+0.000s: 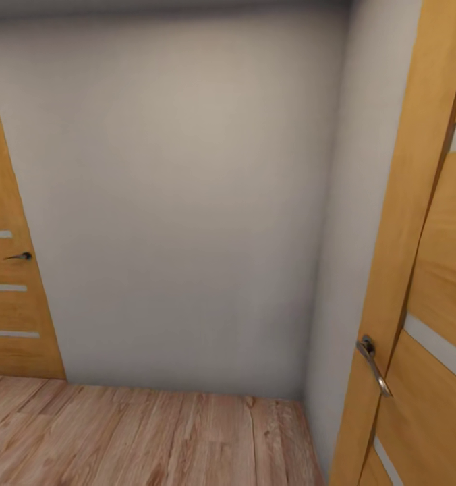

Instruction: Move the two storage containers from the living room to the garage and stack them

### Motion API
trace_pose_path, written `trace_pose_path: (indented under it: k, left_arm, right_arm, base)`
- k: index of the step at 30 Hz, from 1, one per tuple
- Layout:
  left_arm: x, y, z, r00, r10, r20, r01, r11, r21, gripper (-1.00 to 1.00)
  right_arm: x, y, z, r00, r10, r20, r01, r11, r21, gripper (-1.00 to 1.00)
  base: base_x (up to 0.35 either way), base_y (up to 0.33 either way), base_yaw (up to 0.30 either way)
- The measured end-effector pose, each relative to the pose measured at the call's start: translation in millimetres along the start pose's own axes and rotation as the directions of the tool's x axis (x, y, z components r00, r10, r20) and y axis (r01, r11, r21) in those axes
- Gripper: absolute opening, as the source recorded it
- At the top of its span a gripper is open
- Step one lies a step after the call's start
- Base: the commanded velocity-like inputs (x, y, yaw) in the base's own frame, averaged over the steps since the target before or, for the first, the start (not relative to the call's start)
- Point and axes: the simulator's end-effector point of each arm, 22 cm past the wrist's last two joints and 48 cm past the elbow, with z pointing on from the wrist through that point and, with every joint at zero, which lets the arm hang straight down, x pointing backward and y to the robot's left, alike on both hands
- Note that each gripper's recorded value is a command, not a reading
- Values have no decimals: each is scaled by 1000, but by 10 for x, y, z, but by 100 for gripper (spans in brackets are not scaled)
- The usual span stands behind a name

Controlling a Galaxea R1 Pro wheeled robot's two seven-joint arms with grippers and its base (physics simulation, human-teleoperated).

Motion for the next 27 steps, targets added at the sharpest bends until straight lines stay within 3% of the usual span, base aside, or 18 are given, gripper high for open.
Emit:
trace_pose_path:
  k: [11,19,27]
  left_arm:
    - [0,0,0,1000,0,0,0,1000,0,100]
    - [0,1,1,1000,0,0,0,1000,0,100]
    - [-1,1,2,1000,0,-1,0,1000,-1,100]
  right_arm:
    - [-1,8,0,1000,0,0,0,1000,-1,100]
    - [-5,1,1,1000,1,1,-1,1000,0,100]
    - [-5,0,2,1000,1,1,-1,1000,0,100]
  base:
    - [286,0,21]
    - [195,0,232]
    - [32,0,266]
